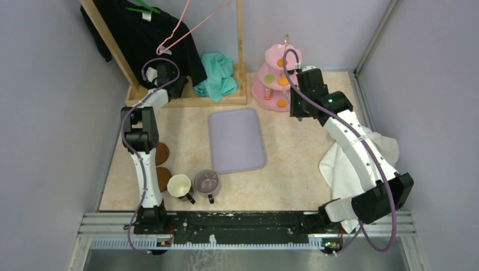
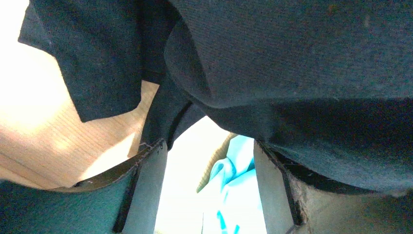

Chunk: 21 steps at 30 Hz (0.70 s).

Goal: Serve the afternoon tea
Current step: Pick up the desert from the desert table.

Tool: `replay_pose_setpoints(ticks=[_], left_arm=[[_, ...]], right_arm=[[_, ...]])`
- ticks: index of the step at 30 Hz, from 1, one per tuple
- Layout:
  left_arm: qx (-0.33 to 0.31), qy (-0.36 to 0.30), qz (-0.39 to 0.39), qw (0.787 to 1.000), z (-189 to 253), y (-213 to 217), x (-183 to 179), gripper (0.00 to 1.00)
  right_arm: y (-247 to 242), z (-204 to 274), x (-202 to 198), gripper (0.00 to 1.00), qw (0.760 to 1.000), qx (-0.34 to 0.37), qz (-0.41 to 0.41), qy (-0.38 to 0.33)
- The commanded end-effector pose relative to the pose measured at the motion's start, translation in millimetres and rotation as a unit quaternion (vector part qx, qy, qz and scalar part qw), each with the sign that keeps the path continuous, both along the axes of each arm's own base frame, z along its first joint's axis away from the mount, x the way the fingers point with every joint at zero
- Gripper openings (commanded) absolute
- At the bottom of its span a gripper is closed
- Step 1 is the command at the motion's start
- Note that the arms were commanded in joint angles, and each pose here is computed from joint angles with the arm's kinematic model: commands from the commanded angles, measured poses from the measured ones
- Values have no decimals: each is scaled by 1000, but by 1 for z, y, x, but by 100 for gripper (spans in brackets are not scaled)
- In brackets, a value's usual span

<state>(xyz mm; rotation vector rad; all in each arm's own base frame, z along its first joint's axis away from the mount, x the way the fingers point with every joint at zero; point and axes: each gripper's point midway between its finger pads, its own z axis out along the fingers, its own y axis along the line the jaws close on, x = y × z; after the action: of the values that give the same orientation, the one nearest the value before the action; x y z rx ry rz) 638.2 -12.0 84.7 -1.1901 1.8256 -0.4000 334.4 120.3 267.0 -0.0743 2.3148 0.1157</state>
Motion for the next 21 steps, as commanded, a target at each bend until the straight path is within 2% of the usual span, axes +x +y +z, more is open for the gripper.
replay_pose_setpoints(ticks=[1,12,21], left_arm=[[6,-34,-6,999,33,-2,0,71],[18,-39,-11,999,37,-1,-2,71],[17,-38,-14,999,33,-2,4,71]], right_arm=[[1,6,-2,30,999,24,-18,-25],[4,-41,10,31,1000,11,-21,10],[9,-64,44,32,1000,16,-16,17]])
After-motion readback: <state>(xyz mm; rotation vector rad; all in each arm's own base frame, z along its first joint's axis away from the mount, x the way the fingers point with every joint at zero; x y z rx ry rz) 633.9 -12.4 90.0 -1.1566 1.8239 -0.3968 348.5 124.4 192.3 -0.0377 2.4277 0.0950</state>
